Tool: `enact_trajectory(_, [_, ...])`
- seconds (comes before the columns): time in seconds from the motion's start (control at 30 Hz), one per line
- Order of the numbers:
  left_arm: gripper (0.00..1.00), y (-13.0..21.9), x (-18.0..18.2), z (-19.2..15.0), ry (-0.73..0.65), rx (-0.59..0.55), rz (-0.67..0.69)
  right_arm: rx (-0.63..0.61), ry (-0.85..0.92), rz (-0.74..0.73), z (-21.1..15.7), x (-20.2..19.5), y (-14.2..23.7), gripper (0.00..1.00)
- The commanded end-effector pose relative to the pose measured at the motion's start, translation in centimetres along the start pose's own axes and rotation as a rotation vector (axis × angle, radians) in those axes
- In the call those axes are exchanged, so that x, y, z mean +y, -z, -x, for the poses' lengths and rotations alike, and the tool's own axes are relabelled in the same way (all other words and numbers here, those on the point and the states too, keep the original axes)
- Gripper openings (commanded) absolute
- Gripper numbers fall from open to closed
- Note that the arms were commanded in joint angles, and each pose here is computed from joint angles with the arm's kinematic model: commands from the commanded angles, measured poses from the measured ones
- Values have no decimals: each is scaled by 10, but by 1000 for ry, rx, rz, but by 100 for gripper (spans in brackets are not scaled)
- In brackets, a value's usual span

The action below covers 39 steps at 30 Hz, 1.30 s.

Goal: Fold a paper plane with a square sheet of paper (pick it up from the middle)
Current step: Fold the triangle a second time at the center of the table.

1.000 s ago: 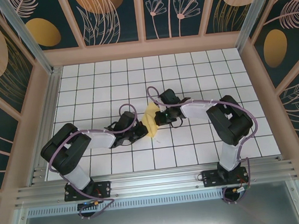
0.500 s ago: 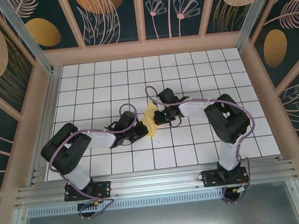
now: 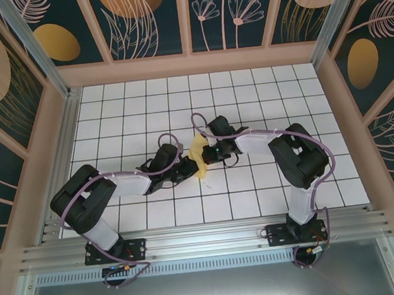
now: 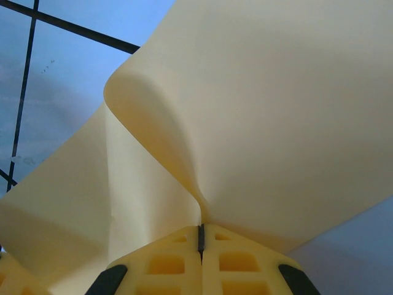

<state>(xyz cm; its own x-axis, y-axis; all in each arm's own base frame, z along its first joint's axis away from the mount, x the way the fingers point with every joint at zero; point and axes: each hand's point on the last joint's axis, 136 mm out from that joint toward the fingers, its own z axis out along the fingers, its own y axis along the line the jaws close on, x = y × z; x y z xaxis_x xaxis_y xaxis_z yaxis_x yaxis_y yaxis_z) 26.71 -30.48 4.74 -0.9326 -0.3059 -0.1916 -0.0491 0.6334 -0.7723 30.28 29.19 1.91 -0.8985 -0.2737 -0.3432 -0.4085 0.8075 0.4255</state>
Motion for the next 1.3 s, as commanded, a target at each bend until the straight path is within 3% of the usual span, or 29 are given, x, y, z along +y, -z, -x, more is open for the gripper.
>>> enact_trajectory(0.0, [9, 0, -17, -4, 18, 19, -88, 26, 0, -25, -3, -9, -6, 2])
enact_trajectory(0.4, [8, -20, 8, -17, 36, 74, 18, 27, -3, -22, -3, -9, -6, 2])
enact_trajectory(1.07, [9, -22, 32, -29, 38, 116, 96, 18, -10, -24, 4, -7, -4, 2])
enact_trajectory(1.27, [9, -23, 43, -33, 45, 126, 136, -13, -30, -15, 16, -1, 4, 7])
